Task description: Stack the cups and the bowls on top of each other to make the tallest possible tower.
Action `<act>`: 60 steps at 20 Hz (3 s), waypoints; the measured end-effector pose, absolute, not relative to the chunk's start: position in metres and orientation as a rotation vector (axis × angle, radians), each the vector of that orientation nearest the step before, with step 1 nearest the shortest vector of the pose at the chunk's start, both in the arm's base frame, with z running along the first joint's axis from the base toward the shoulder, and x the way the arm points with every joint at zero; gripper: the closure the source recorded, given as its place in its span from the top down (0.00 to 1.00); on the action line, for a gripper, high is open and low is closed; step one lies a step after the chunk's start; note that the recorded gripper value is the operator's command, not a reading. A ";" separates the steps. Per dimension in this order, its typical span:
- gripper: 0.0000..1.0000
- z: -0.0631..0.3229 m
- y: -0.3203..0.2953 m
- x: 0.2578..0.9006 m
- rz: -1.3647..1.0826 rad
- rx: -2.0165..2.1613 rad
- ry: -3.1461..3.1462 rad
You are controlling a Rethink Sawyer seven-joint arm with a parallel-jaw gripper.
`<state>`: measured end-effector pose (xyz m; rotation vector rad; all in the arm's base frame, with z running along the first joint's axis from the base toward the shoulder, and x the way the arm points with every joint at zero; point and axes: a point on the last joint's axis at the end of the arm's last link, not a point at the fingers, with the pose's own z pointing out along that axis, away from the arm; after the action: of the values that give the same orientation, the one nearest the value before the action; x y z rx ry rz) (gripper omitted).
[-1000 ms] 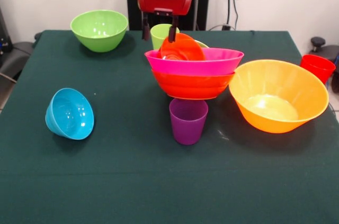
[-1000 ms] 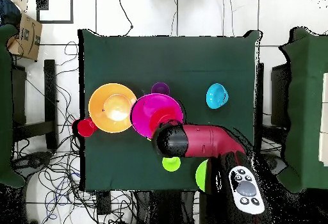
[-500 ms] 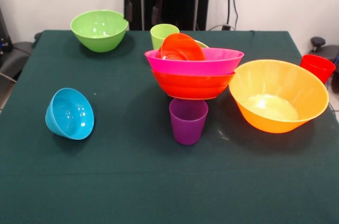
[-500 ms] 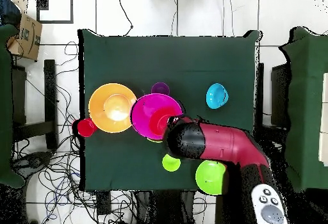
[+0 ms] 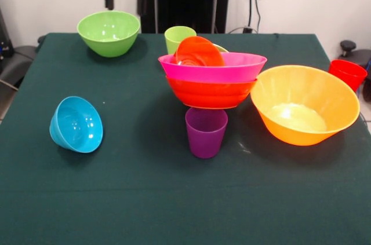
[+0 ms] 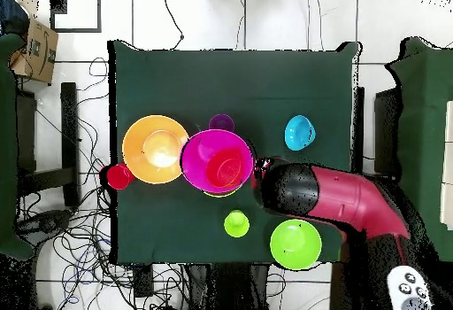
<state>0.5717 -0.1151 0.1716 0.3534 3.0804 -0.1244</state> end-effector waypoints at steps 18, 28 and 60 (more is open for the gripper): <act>1.00 0.057 -0.152 0.596 -0.135 0.187 3.001; 1.00 0.020 -0.154 0.587 -0.112 0.156 3.023; 1.00 0.061 -0.209 0.626 -0.113 0.262 2.932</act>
<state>0.6262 -0.2091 0.0608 0.2625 2.9325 -0.1127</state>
